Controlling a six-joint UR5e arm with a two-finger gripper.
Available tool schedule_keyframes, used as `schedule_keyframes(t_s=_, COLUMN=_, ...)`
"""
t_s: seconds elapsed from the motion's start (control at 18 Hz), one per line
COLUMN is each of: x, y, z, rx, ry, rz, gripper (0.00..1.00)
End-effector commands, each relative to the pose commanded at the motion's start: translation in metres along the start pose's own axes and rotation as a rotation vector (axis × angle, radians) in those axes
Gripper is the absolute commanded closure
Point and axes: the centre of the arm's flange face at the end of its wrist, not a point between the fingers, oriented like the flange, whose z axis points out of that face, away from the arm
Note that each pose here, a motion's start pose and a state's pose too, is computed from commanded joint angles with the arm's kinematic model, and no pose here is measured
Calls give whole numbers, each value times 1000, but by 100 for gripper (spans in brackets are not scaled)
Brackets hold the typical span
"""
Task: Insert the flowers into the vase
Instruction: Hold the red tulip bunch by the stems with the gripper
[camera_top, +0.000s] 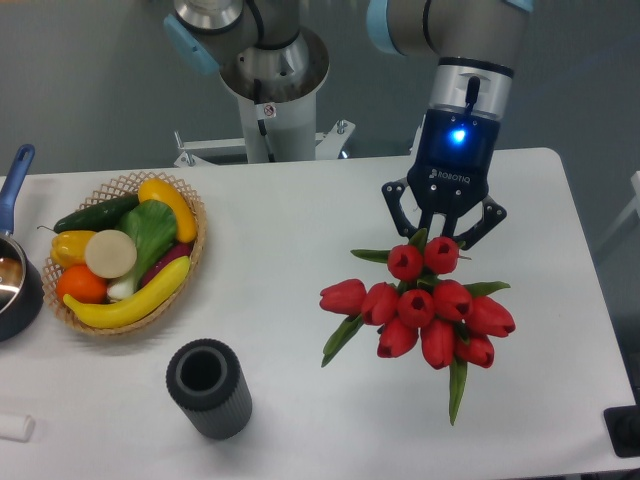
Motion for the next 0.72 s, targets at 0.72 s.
schedule_keyframes(t_s=0.72, x=0, y=-4, z=2, rx=8, ry=-7, rz=13, gripper=79)
